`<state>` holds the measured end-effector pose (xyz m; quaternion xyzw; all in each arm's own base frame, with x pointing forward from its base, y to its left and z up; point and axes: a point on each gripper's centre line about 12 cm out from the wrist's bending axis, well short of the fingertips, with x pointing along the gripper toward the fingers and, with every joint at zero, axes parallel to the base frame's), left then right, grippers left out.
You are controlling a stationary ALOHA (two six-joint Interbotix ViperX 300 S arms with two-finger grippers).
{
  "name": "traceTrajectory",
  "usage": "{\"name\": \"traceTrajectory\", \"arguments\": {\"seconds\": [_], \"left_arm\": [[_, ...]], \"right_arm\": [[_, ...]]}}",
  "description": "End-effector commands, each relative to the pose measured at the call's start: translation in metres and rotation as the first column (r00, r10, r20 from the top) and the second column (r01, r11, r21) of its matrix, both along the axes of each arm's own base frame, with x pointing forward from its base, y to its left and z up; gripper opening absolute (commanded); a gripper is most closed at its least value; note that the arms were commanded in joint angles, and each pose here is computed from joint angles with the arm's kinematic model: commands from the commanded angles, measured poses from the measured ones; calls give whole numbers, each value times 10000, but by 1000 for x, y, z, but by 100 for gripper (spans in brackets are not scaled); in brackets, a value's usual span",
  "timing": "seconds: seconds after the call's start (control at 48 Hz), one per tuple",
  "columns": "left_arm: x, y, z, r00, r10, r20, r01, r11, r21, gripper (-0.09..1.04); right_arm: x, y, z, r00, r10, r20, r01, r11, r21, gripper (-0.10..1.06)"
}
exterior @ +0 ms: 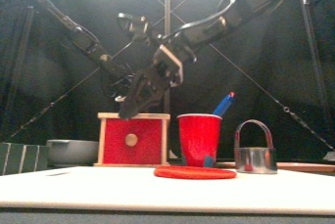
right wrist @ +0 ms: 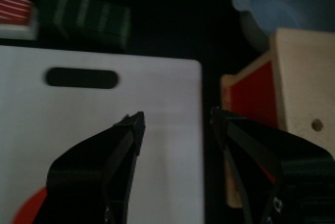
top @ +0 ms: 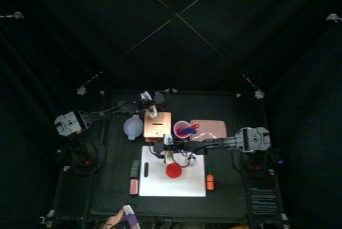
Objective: Get the cutter from the drawer then cut the dough then place the extra dough in the bowl
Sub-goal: Cut the dough
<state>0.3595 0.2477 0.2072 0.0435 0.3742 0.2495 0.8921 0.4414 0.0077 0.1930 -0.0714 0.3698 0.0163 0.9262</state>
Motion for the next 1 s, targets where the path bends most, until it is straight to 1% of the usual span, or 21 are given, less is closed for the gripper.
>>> {"name": "traceTrajectory", "arguments": {"seconds": [0.021,0.062,0.167,0.292,0.333,0.417,0.438,0.5,0.604,0.729,0.875,0.917,0.938,1.0], "left_arm": [[2,-4,40,9918,-176,1266,102,9982,590,98],[3,-8,46,9880,-290,1520,186,9974,690,98],[11,-26,57,9750,-786,2080,614,9942,878,98],[25,-53,64,9463,-1533,2847,1283,9862,1046,98],[29,-63,65,9347,-1738,3101,1490,9835,1023,98],[38,-87,64,9002,-2351,3665,2066,9715,1158,98],[41,-94,64,8857,-2561,3872,2250,9664,1246,98],[44,-108,65,8548,-2942,4275,2565,9556,1450,98],[46,-125,66,8021,-3404,4907,2925,9403,1741,98],[42,-138,62,7643,-3518,5404,3062,9356,1760,98],[32,-154,54,7117,-3776,5923,3294,9242,1934,98],[29,-157,51,6956,-3818,6086,3320,9221,1990,98],[26,-159,49,6814,-3844,6228,3318,9208,2052,98],[20,-160,45,6596,-3787,6492,3240,9227,2090,98]], "right_arm": [[-36,-2,31,9997,-260,-11,260,9995,183,90],[-51,-4,32,9991,-319,-282,323,9994,149,90],[-78,-5,26,9960,-308,-836,306,9995,-31,90],[-103,-8,21,9877,-378,-1515,341,9991,-269,90],[-112,-9,17,9796,-441,-1959,382,9987,-338,90],[-124,-10,9,9608,-565,-2713,494,9982,-329,90],[-128,-10,6,9531,-605,-2964,539,9981,-304,90],[-133,-6,1,9395,-541,-3383,490,9985,-237,90],[-134,-4,-5,9326,-525,-3572,495,9986,-175,90],[-132,-4,-10,9311,-509,-3611,462,9987,-217,90],[-126,-4,-17,9286,-418,-3686,339,9990,-278,90],[-125,-3,-18,9298,-378,-3660,291,9992,-290,89],[-124,-3,-20,9299,-355,-3661,269,9992,-286,89],[-121,-2,-21,9333,-320,-3578,240,9993,-270,89]]}}
